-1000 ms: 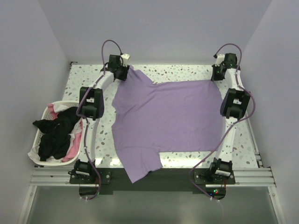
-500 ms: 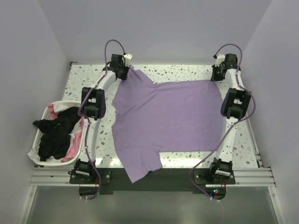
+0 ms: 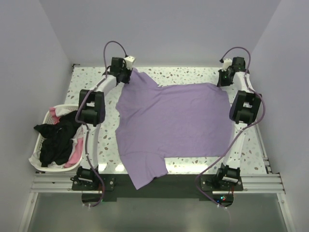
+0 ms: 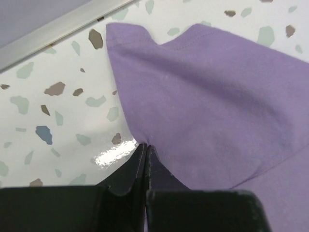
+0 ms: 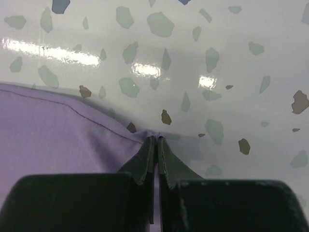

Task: Fold and stack the t-shirts
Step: Flatten the tshirt out, then fold the tshirt

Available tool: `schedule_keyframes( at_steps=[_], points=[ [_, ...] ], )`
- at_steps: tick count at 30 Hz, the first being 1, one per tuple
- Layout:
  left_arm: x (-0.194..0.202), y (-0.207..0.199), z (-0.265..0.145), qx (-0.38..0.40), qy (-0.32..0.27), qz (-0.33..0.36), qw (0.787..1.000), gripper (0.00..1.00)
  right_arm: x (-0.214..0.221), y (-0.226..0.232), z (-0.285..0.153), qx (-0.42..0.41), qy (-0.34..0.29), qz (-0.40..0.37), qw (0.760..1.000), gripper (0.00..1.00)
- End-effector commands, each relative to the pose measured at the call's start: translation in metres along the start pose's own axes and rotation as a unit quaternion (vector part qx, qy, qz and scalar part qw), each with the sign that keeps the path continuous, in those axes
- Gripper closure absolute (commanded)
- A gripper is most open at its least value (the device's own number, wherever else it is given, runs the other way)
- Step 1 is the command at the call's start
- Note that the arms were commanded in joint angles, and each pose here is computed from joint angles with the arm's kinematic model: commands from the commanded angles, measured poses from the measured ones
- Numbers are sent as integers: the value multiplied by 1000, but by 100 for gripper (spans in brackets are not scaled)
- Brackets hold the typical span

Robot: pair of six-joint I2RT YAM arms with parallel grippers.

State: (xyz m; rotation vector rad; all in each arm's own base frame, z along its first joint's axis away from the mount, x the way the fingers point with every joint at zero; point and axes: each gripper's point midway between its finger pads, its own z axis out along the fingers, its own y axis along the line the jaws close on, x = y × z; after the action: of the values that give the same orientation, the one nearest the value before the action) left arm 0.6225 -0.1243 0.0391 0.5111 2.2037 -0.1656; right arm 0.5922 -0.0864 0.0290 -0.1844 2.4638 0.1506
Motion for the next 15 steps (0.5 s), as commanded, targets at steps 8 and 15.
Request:
schedule_keyframes(
  at_steps=[8, 15],
  points=[
    [-102, 11, -76, -5, -149, 38, 988, 100, -64, -1, -73, 0, -91, -12, 996, 100],
    [-100, 12, -95, -6, -157, 51, 986, 100, -70, -9, -100, -7, -112, -6, 994, 100]
  ],
)
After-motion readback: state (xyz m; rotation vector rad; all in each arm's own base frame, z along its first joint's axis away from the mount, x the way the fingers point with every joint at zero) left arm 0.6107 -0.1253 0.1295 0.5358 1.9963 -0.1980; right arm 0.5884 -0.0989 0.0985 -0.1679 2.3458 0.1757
